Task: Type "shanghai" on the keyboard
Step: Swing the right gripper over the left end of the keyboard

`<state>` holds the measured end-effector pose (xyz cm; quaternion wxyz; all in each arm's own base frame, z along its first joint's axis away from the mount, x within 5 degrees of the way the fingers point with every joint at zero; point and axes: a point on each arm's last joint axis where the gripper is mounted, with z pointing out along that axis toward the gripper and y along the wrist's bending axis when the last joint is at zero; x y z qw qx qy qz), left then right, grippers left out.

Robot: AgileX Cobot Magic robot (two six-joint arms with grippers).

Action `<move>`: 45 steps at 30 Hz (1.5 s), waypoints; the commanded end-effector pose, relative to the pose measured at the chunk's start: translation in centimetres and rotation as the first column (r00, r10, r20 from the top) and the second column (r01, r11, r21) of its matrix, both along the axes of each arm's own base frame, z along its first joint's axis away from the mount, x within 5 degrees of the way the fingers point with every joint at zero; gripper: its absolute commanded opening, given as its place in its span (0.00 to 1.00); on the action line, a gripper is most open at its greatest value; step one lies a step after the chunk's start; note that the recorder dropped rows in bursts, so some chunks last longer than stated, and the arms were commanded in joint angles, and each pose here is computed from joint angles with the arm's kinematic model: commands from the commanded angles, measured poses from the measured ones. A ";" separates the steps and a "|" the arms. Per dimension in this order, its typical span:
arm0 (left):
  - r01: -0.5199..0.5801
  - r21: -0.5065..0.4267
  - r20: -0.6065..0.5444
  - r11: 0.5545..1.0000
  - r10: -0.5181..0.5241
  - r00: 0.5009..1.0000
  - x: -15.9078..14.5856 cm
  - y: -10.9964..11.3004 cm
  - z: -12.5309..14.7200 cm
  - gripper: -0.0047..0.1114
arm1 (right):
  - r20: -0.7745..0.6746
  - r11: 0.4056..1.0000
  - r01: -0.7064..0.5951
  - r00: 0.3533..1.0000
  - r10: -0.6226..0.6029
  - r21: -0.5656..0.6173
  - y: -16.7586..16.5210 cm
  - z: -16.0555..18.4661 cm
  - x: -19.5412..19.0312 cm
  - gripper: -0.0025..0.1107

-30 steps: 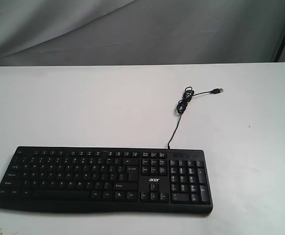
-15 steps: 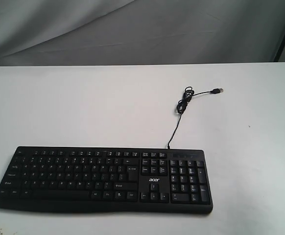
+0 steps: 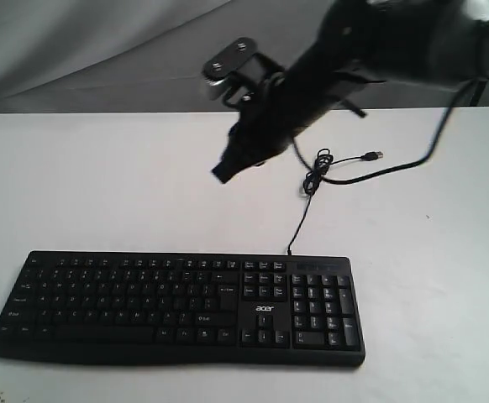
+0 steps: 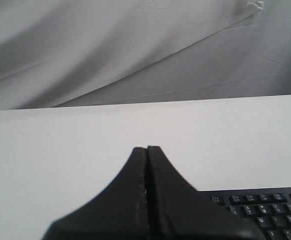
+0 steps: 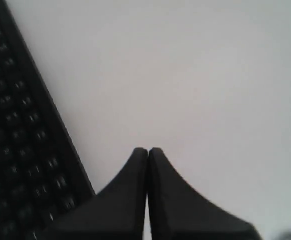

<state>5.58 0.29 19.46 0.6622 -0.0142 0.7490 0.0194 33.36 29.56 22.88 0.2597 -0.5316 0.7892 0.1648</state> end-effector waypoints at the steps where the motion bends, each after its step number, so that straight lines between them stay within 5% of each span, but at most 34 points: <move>1: 0.006 -0.003 0.012 1.000 -0.006 1.000 0.0 0.0 0.1 0.04 | 0.024 0.984 -0.180 0.983 0.181 -0.011 9.7 -1.3 -2.3 0.02; 5: 0.006 -0.003 0.012 1.000 -0.006 1.000 0.0 0.0 0.1 0.04 | 0.074 0.960 -0.240 0.965 0.252 -0.142 16.5 -4.3 -4.9 0.02; 9: 0.006 -0.003 0.012 1.000 -0.006 1.000 0.0 0.0 0.1 0.04 | 0.038 0.956 -0.276 0.959 0.281 -0.098 18.9 -6.0 -5.8 0.02; 45: 0.006 -0.003 0.012 1.000 -0.006 1.000 0.0 0.0 0.1 0.04 | -0.026 0.906 -0.391 0.920 0.392 -0.163 21.5 -7.8 -11.6 0.02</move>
